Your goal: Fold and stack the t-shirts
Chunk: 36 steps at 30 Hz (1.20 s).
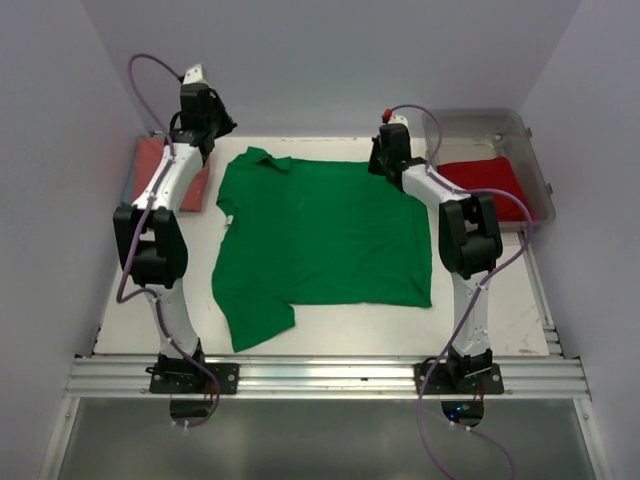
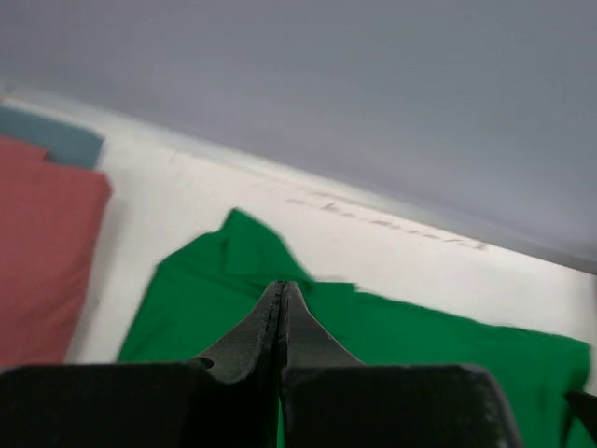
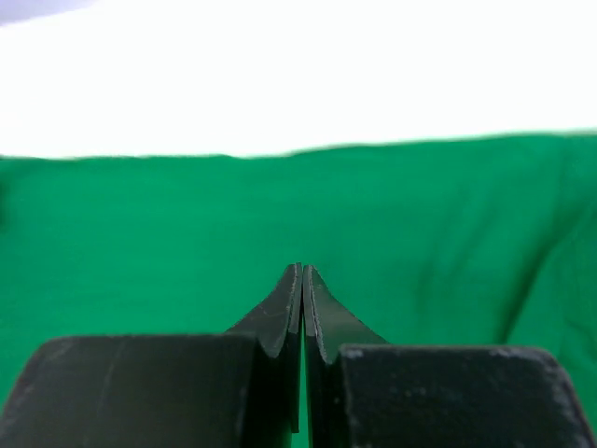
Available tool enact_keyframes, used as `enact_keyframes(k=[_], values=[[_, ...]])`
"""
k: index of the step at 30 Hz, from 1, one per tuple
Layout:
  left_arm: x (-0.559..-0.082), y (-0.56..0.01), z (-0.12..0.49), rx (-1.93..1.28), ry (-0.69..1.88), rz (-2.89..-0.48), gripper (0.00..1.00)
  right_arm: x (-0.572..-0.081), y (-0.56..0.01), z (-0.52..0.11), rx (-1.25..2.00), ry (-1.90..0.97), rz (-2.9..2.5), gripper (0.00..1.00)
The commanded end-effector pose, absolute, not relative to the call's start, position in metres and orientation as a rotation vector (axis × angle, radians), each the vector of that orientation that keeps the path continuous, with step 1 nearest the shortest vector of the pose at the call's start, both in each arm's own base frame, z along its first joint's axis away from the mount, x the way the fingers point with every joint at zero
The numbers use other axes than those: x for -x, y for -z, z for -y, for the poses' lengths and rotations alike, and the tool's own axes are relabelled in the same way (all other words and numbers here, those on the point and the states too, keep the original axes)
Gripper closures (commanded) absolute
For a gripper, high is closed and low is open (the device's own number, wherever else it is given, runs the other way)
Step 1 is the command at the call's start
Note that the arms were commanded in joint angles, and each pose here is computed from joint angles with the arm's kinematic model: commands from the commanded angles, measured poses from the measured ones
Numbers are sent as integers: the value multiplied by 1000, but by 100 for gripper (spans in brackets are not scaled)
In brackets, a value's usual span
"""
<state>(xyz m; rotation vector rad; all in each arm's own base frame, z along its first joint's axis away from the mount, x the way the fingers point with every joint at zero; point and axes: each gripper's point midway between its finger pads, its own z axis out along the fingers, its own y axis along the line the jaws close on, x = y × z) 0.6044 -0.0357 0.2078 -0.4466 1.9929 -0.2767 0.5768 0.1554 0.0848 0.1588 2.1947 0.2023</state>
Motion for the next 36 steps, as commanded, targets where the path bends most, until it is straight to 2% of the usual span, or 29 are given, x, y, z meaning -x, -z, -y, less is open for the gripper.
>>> enact_keyframes(k=[1,3,4,5,6,7,8,9,11,12,15,17,22,23,30,36], values=[[-577,-279,89,280,347,-1846,100,-583,-204,-178,-102,-256,-1897,99],[-555,-278,103,279,392,-1861,100,-567,-196,-177,-97,-204,-1937,100],[-537,-243,113,277,407,-1943,100,-557,-202,-180,-95,-188,-1946,100],[-521,-245,115,295,430,-1947,100,-541,-186,-180,-71,-171,-2026,100],[-499,-206,113,319,405,-2037,100,-529,-182,-185,-52,-169,-2066,100],[-484,-193,117,323,403,-2072,100,-516,-192,-179,-79,-130,-2069,100],[-466,-195,116,327,406,-2073,100,-498,-173,-174,-86,-86,-2124,100],[-440,-159,111,351,379,-2152,100,-477,-167,-175,-90,-66,-2166,100],[-413,-159,109,334,367,-2142,100,-440,-161,-155,-137,19,-2174,100],[-395,-137,98,357,302,-2181,100,-425,-157,-153,-160,27,-2179,100],[-376,-134,98,356,284,-2161,100,-387,-140,-128,-239,110,-2226,100],[-379,-129,110,317,320,-2144,100,-371,-129,-115,-259,179,-2266,100],[-403,-101,125,296,333,-2182,100,-374,-116,-109,-275,278,-2300,100],[-408,-86,125,293,310,-2206,100,-381,-121,-110,-277,290,-2295,100],[-461,-81,130,266,252,-2136,100,-424,-110,-117,-272,378,-2315,100],[-467,-46,115,307,139,-2223,100,-453,-86,-112,-301,404,-2376,100]])
